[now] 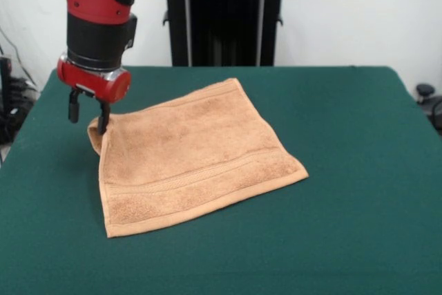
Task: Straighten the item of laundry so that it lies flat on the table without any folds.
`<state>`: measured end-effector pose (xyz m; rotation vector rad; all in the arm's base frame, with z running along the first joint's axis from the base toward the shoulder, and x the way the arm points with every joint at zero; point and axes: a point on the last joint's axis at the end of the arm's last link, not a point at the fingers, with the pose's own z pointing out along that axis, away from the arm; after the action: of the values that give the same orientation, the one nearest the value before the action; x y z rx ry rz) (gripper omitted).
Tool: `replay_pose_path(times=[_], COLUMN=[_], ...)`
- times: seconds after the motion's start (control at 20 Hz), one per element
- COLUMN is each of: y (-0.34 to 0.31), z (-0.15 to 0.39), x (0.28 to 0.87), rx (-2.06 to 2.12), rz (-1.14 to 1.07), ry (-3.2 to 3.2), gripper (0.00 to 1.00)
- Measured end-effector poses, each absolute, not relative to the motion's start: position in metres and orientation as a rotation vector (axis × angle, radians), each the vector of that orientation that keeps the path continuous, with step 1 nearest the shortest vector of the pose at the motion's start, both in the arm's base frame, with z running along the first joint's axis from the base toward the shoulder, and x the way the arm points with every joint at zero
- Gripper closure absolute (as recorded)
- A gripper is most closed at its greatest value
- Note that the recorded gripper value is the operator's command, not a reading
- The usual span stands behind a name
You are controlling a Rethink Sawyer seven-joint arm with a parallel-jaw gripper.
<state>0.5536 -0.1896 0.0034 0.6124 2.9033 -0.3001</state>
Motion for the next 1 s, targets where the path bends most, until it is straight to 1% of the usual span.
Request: replay_pose_path(times=[1.0], y=[-0.1874], z=[0.003], x=[0.5539], rx=[0.598], rz=[-0.303], ry=[2.905], gripper=[0.0])
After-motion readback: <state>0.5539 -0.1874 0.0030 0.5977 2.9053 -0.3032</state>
